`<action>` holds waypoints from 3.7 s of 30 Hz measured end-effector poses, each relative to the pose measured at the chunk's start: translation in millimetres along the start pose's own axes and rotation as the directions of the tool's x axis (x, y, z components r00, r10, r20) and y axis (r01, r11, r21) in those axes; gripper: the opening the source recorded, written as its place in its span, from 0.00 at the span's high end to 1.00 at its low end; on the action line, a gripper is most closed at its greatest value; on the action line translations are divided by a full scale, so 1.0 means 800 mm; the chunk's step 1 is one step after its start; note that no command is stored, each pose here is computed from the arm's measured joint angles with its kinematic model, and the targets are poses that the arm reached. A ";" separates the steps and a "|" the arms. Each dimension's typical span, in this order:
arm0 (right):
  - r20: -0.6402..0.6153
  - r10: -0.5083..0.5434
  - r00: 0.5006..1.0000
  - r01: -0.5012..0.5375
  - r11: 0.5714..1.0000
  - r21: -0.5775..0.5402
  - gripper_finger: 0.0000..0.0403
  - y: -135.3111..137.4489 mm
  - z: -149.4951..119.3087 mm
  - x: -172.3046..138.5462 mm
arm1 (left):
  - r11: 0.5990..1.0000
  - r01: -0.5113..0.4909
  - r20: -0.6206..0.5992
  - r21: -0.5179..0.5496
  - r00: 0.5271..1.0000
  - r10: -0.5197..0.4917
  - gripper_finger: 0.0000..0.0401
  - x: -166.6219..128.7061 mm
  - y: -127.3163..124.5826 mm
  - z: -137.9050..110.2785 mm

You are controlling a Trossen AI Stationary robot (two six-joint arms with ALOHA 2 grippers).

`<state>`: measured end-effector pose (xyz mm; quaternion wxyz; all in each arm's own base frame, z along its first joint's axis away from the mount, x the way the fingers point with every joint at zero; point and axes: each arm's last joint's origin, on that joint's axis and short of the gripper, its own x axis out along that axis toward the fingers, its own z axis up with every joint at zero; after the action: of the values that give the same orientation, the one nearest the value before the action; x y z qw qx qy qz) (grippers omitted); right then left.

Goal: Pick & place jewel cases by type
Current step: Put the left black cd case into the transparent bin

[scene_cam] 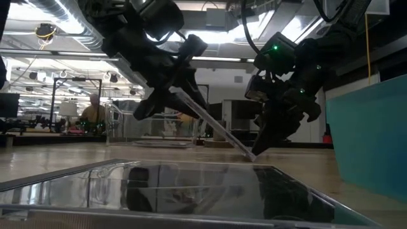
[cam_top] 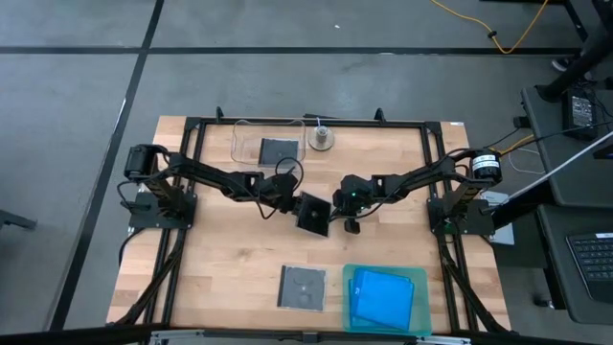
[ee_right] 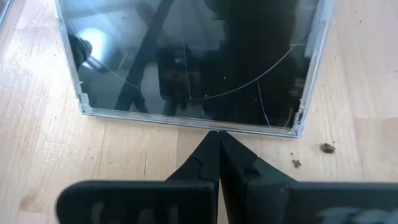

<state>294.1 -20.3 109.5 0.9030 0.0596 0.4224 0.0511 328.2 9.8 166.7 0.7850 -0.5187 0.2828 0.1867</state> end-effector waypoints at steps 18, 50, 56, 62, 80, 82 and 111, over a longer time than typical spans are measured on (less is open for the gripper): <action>-0.109 -0.038 0.993 0.032 0.998 -0.053 0.99 0.002 -0.006 -0.029 | 0.995 0.092 -0.011 0.047 0.996 -0.091 0.96 -0.019 -0.016 0.006; 0.659 -0.403 0.635 0.375 0.907 0.192 0.99 0.039 0.010 -0.330 | 0.748 0.008 0.430 0.663 0.815 -0.389 0.96 -0.221 -0.066 0.052; 0.799 -0.317 0.511 0.316 0.934 0.169 0.98 0.052 -0.002 -0.370 | 0.584 -0.089 0.441 0.807 0.747 -0.497 0.96 -0.253 -0.074 0.048; 0.886 -0.270 0.378 0.283 0.944 0.167 0.97 0.062 -0.015 -0.401 | 0.402 -0.239 0.451 0.884 0.665 -0.596 0.96 -0.290 -0.091 0.041; 0.905 -0.218 0.367 0.247 0.960 0.131 0.97 0.069 -0.037 -0.416 | 0.014 -0.578 0.465 0.816 0.641 -0.611 0.96 -0.360 -0.144 0.023; 0.906 -0.207 0.370 0.236 0.964 0.123 0.97 0.069 -0.037 -0.416 | -0.021 -0.611 0.471 0.792 0.632 -0.616 0.96 -0.366 -0.148 0.018; 0.903 -0.229 0.363 0.156 0.970 0.184 0.97 0.069 -0.037 -0.416 | -0.459 -0.788 0.453 0.410 0.613 -0.648 0.96 -0.426 -0.176 -0.016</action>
<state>56.5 -11.7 350.6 0.9821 0.0578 -0.1413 -0.1103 144.6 -57.0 479.9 0.7731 0.6204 -0.0294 0.1285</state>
